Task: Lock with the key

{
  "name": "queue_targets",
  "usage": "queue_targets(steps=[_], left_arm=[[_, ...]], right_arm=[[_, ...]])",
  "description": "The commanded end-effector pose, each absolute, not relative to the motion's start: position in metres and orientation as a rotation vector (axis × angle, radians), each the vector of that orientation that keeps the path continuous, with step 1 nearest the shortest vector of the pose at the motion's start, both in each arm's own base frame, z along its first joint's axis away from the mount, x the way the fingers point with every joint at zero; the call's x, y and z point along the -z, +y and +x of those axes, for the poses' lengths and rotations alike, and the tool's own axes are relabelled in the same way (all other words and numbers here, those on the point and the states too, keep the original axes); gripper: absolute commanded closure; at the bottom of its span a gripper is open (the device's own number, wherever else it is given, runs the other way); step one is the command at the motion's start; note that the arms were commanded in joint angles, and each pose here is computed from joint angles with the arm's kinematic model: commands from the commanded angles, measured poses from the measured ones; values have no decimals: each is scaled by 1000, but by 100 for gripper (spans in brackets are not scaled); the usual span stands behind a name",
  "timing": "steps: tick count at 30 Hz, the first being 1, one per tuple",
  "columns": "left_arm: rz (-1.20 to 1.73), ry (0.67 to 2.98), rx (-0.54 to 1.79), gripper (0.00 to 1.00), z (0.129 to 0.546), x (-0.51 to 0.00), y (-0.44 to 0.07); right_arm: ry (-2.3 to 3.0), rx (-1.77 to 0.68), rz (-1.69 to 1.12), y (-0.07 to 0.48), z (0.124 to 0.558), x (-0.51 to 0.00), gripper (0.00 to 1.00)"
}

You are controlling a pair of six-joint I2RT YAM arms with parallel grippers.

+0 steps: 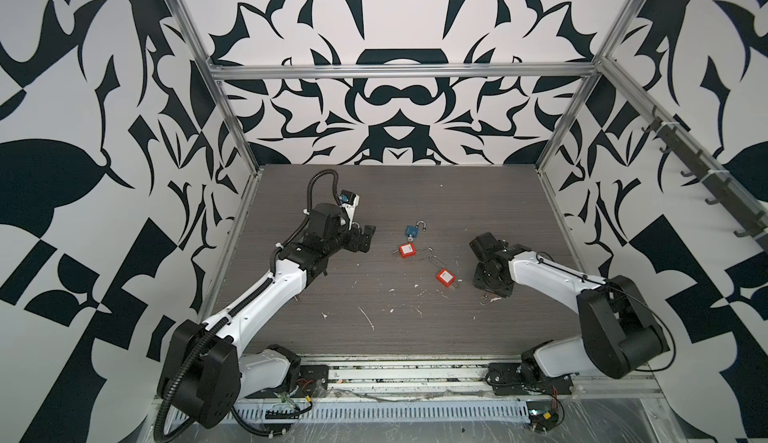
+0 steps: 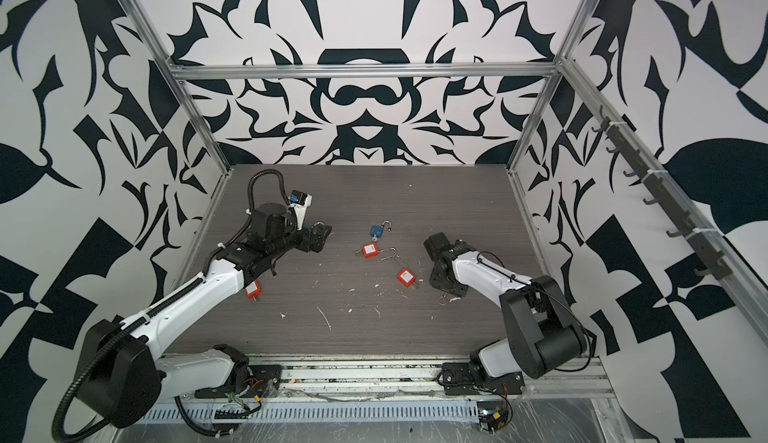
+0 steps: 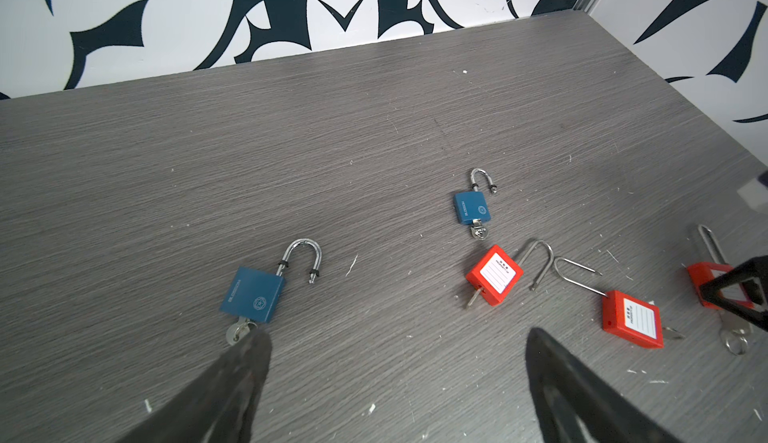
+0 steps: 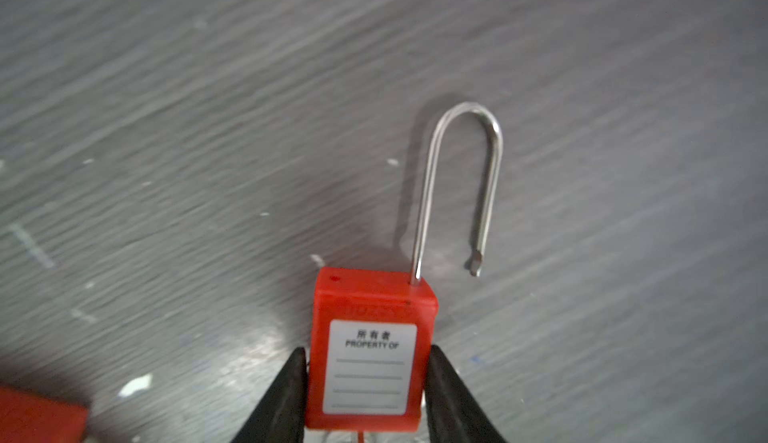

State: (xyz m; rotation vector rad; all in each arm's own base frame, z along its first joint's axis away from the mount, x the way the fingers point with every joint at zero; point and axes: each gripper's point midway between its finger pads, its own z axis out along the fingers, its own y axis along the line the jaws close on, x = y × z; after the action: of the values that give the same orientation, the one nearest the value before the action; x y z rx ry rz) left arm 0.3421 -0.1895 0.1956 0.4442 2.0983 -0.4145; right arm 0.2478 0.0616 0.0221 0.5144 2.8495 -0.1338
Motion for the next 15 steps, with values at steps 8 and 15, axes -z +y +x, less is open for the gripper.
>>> queue_targets(steps=[8, 15], left_arm=[[467, 2079, 469, 3, 346, -211, -205], [493, 2094, 487, 2, 349, -207, -216]], right_arm=[[2855, 199, 297, 57, 243, -31, 39], [2828, 104, 456, 63, 240, -21, 37]])
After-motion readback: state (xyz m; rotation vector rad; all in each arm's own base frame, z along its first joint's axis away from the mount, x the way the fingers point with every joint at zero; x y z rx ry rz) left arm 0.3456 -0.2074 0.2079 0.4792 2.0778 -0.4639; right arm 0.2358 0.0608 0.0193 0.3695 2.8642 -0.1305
